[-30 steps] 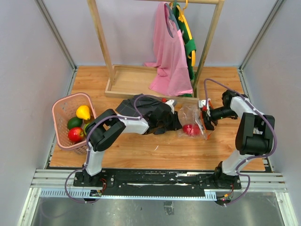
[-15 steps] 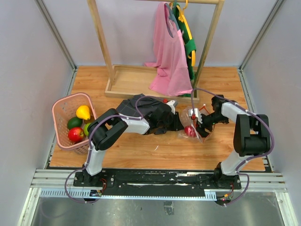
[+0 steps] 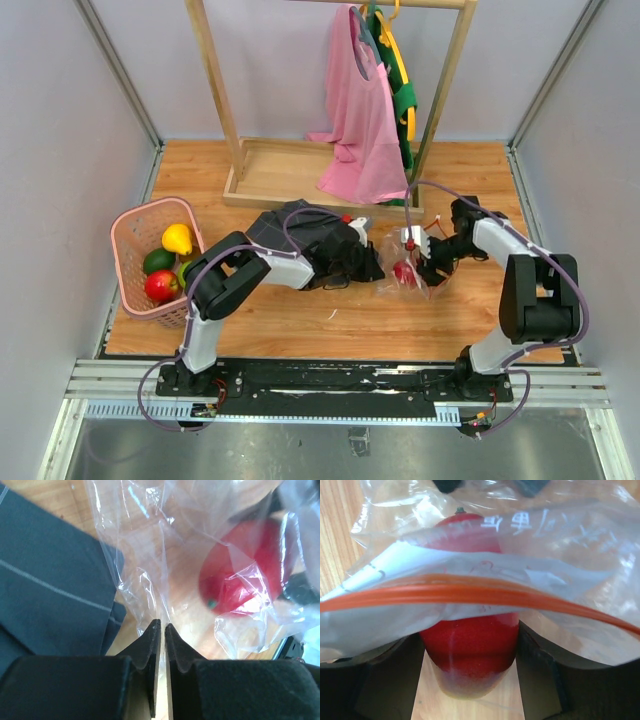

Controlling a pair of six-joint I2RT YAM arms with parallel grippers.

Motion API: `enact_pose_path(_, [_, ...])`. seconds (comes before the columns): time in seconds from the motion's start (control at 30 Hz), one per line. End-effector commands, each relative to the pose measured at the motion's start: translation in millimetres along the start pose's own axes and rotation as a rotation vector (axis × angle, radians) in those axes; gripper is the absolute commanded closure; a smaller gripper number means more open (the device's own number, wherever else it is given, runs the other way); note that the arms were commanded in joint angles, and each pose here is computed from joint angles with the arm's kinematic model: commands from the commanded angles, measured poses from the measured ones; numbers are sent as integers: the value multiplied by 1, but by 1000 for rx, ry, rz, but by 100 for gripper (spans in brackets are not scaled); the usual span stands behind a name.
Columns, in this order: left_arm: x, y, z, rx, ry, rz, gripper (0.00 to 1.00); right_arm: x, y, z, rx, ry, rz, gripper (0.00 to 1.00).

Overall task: Open the zip-top bag and remove the fake food
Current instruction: Pick up the fake fruit from the zipper food storage bag.

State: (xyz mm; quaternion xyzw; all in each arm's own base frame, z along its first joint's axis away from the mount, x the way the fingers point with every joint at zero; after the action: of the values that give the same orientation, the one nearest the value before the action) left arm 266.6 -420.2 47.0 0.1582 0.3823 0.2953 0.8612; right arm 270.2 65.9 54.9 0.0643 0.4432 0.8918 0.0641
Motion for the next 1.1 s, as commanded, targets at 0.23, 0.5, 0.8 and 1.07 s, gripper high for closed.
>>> enact_pose_path(0.23, [-1,29,24,-64,-41,-10,97,-2,59,23,-61,-122,-28,93])
enact_pose_path(0.5, [5,42,30,-87,-69,7,99,6,78,25,-150,-264,16,94])
enact_pose_path(0.8, [18,59,55,-119,-208,118,99,2,74,4,-71,-381,-67,97])
enact_pose_path(1.07, [32,67,80,-130,-329,205,100,5,82,-3,-105,-453,-55,98])
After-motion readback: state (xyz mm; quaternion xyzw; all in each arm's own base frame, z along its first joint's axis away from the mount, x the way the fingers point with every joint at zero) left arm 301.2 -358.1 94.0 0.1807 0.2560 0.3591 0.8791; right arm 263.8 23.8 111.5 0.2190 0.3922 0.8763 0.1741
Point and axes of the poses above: each gripper's point midway between its finger pads, its own y axis back along the fingers, its own x axis along the line the jaws close on, z = x × y, the point moved 2 cm from there along y, back along the fingers, and after that the axes turned 7 degrees about -y, right-handed, at the moved point
